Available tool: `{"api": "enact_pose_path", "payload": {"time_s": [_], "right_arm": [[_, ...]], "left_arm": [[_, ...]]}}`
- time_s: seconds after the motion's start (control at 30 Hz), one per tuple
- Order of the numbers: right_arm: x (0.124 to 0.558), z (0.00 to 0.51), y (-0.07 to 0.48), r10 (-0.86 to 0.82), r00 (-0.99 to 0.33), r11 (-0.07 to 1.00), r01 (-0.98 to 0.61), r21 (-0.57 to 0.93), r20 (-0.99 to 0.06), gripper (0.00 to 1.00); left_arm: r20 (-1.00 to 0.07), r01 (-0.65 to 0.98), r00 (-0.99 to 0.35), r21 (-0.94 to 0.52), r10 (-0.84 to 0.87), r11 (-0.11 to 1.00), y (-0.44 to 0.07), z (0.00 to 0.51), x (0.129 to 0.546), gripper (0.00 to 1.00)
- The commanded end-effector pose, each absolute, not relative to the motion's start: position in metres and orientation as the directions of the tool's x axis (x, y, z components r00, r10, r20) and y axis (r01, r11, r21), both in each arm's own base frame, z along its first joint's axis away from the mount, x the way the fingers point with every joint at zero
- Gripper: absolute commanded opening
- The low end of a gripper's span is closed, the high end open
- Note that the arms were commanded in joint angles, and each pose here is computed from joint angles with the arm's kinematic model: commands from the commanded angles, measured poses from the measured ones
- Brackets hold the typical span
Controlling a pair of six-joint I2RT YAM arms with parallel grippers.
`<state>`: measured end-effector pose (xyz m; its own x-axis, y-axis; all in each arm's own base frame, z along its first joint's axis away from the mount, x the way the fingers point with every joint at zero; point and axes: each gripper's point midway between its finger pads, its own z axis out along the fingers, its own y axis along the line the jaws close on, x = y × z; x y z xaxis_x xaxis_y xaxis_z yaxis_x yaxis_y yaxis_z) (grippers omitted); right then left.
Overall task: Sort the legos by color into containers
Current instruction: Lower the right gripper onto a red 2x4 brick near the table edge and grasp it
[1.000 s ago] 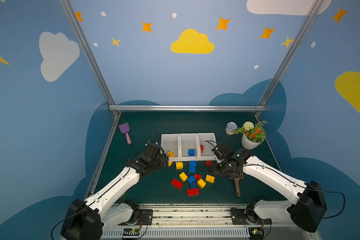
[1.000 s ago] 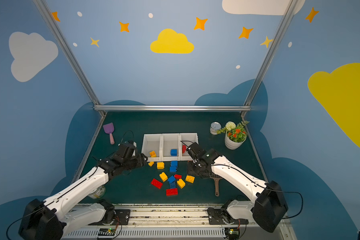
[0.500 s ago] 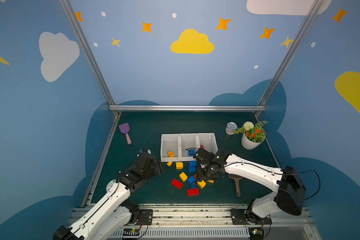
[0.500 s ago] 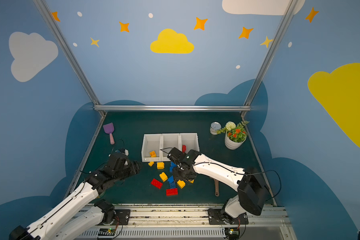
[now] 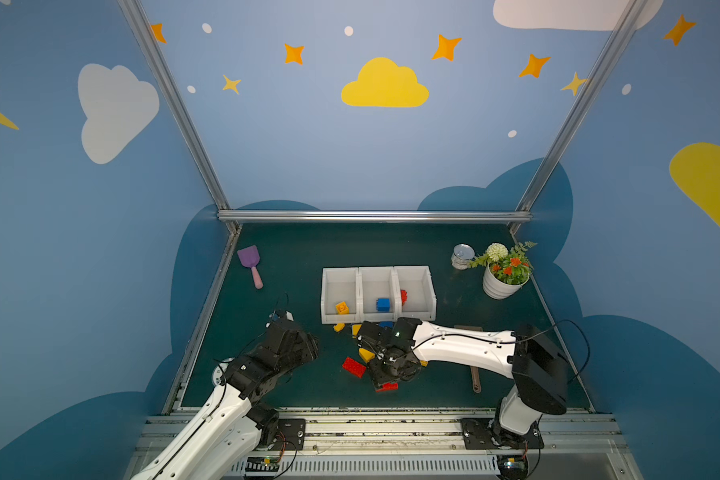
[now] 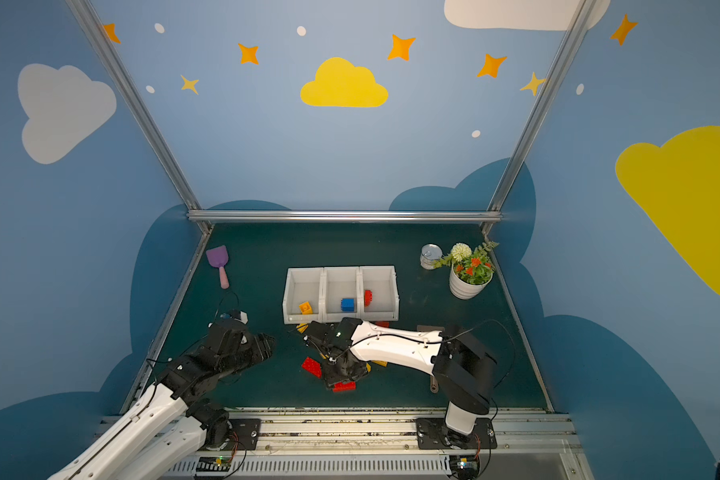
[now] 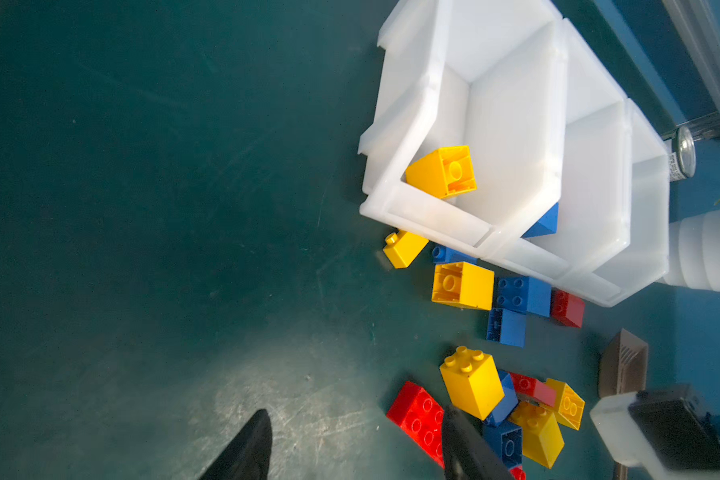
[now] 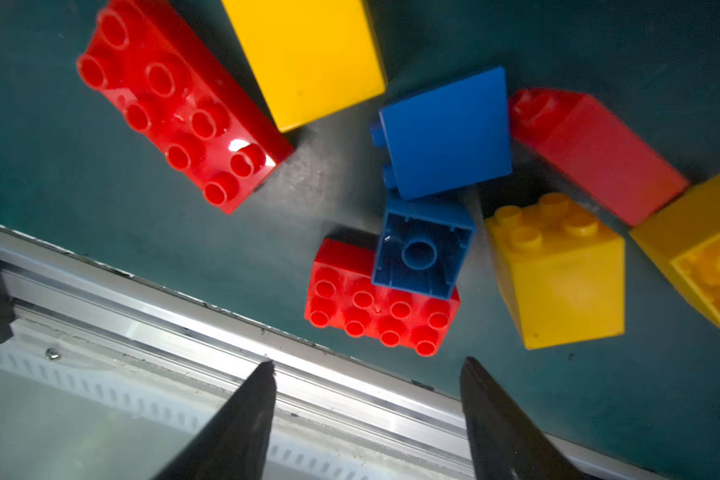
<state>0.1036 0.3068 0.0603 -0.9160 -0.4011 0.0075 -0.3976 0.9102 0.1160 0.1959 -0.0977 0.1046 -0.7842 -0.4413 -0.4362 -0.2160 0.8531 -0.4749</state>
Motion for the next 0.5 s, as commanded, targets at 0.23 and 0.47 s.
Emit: {"api": "enact_pose_path", "payload": {"time_s": [0.23, 0.47], "right_arm": [[0.100, 0.044, 0.308, -0.354, -0.933, 0.933, -0.348, 0.091, 0.069, 0.75], [0.100, 0.032, 0.305, -0.331, -0.938, 0.943, -0.325, 0.073, 0.105, 0.75]], "left_arm": [[-0.405, -0.253, -0.792, -0.465, -0.458, 0.849, -0.090, 0.095, 0.181, 0.65], [-0.395, -0.260, -0.793, -0.470, -0.464, 0.844, -0.090, 0.092, 0.180, 0.65]]}}
